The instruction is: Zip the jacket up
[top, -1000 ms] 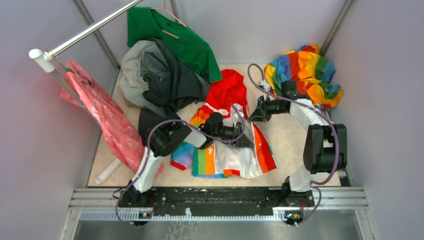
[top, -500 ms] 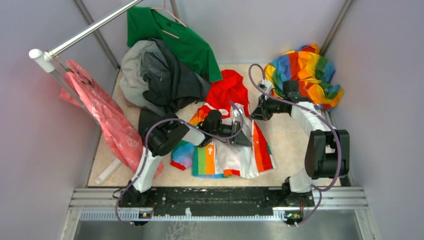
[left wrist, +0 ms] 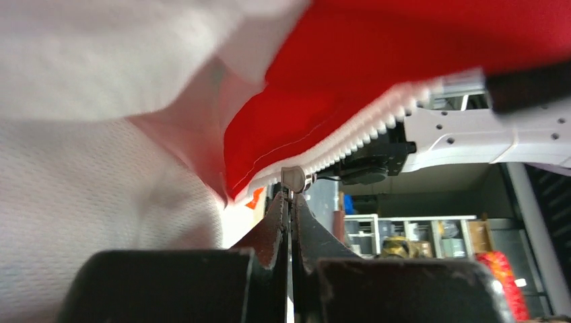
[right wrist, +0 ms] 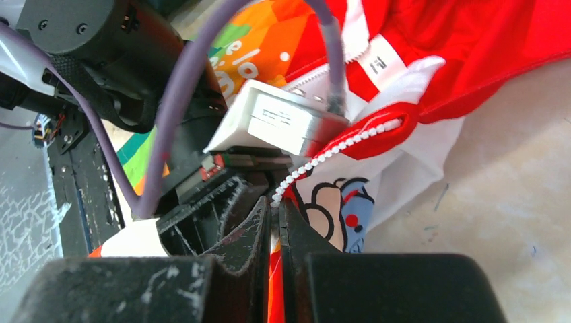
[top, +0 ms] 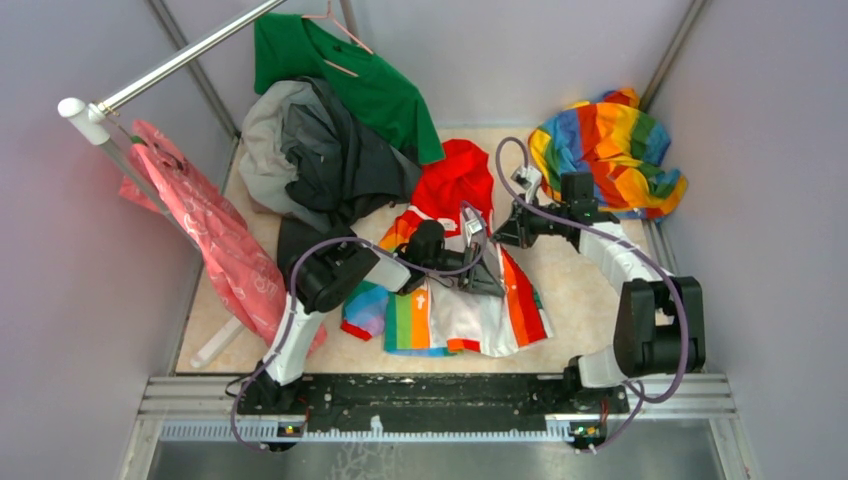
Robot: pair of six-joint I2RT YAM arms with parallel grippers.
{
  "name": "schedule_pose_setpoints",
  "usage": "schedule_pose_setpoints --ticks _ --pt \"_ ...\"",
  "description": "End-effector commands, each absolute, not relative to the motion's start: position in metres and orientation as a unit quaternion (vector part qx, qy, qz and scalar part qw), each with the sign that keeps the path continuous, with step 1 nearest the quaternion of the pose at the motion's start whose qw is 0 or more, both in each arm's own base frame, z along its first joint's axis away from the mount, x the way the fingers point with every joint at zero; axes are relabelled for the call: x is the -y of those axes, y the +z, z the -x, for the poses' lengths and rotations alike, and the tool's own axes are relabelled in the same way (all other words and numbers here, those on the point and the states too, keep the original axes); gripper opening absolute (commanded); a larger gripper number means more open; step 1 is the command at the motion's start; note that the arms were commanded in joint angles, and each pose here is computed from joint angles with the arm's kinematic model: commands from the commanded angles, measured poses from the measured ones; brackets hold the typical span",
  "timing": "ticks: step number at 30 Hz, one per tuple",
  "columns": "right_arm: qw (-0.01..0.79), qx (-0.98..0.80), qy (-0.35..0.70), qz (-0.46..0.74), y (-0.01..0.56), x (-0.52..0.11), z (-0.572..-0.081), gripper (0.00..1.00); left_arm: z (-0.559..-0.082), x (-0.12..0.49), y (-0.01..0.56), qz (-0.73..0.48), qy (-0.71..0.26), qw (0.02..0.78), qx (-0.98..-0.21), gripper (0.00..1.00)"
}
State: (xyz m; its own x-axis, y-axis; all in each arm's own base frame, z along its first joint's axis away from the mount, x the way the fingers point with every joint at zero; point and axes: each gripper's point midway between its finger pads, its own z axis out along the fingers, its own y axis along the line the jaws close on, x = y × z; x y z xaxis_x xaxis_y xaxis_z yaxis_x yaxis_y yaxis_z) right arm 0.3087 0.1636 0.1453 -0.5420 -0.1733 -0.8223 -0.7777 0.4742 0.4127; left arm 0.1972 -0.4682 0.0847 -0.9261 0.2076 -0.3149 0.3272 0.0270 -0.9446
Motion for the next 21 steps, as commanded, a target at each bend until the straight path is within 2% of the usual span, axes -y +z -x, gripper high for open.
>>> schedule_pose_setpoints --ticks 1,7,15,21 --pt "0.429 -0.725 0.394 0.366 0.175 -0.182 -0.316 0.00 -0.186 0.467 0.109 -0.171 -0.687 -0.005 -0.706 0.00" --pt "0.463 -0.745 0.348 0.330 0.178 -0.173 -0.334 0.00 -0.190 0.464 0.115 -0.095 -0.711 0.003 -0.697 0.00" --pt "0.503 -0.730 0.341 0.314 0.197 -0.164 -0.336 0.00 -0.180 0.458 0.097 -0.085 -0.700 -0.005 -0.709 0.01" --pt "0.448 -0.703 0.410 0.371 0.190 -0.180 -0.309 0.00 -0.188 0.459 0.112 -0.132 -0.699 0.052 -0.701 0.26"
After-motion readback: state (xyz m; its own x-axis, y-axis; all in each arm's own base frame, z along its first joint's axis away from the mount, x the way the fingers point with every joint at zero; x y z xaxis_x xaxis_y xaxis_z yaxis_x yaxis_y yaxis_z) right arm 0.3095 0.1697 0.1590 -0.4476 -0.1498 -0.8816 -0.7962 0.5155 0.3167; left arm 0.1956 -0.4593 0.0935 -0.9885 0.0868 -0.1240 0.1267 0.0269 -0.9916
